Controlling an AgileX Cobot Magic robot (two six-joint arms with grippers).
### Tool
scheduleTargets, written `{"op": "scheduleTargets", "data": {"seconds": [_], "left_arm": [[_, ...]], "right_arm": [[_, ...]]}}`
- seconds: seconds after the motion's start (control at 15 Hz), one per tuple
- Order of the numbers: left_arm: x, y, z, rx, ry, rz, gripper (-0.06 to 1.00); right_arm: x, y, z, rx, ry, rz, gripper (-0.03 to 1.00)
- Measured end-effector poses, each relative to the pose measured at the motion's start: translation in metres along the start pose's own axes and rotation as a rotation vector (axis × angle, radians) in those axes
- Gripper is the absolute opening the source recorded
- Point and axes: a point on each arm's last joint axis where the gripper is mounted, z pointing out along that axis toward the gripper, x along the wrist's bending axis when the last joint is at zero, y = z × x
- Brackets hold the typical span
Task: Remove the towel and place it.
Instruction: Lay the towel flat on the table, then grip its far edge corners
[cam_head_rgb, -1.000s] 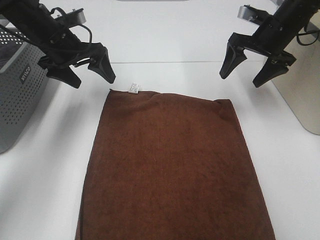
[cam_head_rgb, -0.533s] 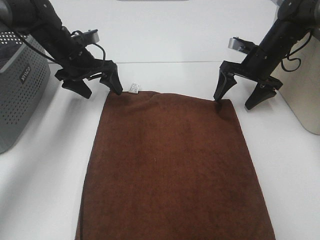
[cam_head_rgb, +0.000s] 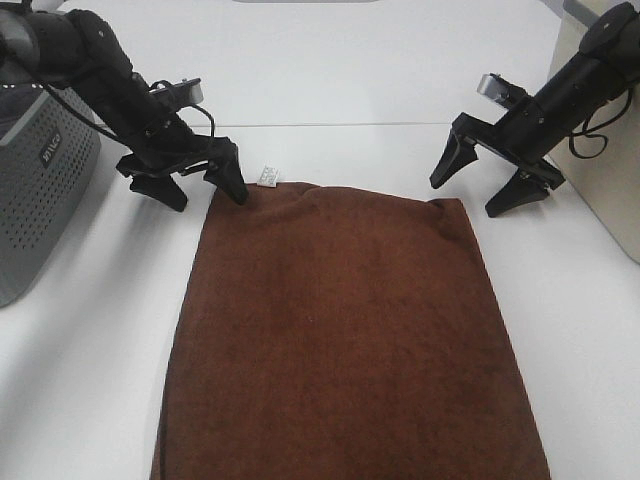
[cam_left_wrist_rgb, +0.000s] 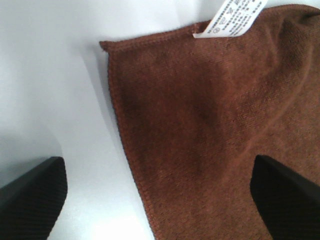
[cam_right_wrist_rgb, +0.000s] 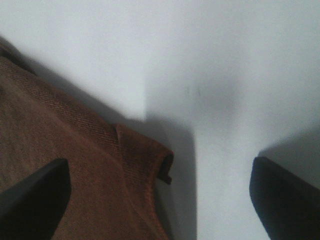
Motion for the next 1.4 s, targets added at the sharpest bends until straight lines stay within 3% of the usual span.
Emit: {"op": "scheduleTargets", "data": {"seconds": [0.8,1.0,1.2,1.4], "left_arm": [[-0.002,0.003,0.003,-0.038,-0.040,-0.038,0.87],[-0.004,0.004,0.008,-0.050,-0.070,-0.065,0.84],[-0.020,0.006,0.022,-0.044,-0.099,-0.048,0.81],[-0.028,0.006,0.029,-0.036,-0.103,-0.029,0.63]], "right_arm": [[0.000,-0.001,0.004,0.019,0.032,0.013,0.91],[0.008,-0.002,0.018,0.044,0.053,0.016,0.82],[0.034,-0.008,0.042,0.087,0.084,-0.017,0.74],[0.035,-0.009,0.048,0.092,0.088,0.005,0.55]]}}
